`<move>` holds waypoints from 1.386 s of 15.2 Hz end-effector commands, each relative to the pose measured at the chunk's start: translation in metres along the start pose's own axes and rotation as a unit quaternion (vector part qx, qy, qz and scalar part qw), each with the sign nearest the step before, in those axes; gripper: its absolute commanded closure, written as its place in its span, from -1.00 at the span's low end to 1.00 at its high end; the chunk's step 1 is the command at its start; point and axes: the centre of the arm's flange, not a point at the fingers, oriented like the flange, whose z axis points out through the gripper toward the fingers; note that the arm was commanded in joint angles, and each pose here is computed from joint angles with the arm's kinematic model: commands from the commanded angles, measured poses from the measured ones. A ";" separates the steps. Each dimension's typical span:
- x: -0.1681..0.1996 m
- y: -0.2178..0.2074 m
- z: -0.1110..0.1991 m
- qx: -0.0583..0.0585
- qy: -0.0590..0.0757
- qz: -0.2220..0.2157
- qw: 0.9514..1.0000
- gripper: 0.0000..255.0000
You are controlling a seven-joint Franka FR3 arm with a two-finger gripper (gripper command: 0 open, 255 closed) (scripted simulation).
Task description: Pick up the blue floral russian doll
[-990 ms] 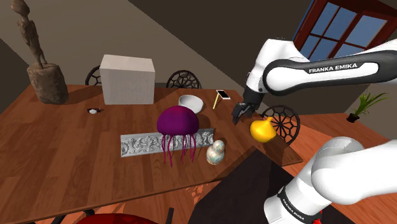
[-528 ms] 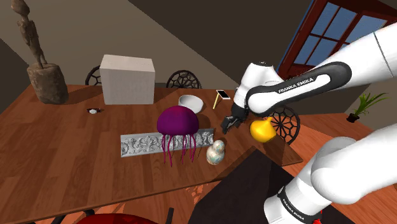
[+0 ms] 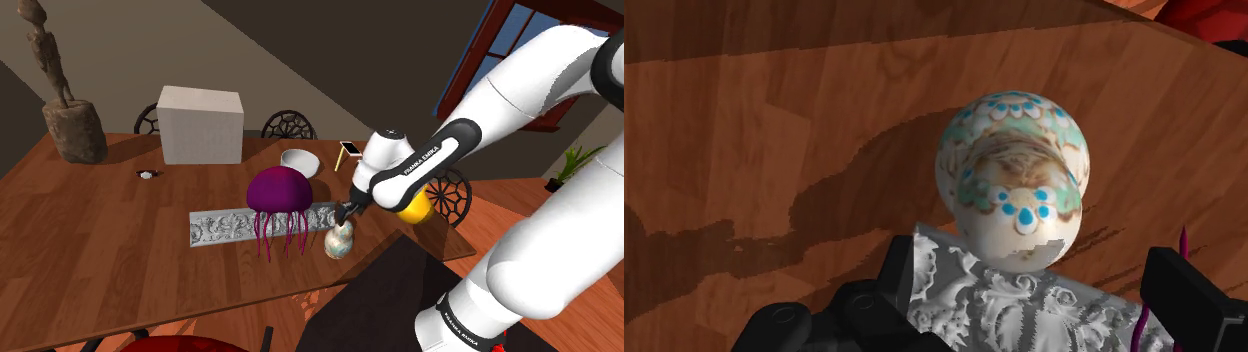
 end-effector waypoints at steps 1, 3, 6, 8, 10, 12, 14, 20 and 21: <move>0.000 -0.001 0.014 0.000 0.001 0.000 1.000 -1.00; -0.001 -0.002 0.024 0.000 0.001 0.000 1.000 -1.00; -0.002 -0.003 0.038 0.000 0.001 0.000 1.000 -1.00; -0.002 -0.002 0.038 0.000 0.001 0.000 1.000 1.00; -0.002 -0.002 0.038 0.000 0.001 0.000 1.000 1.00; -0.002 -0.002 0.038 0.000 0.001 0.000 1.000 1.00; -0.002 -0.002 0.038 0.000 0.001 0.000 1.000 1.00; -0.001 -0.002 0.022 0.000 0.001 0.000 1.000 1.00; 0.000 -0.001 0.017 0.000 0.001 0.000 1.000 1.00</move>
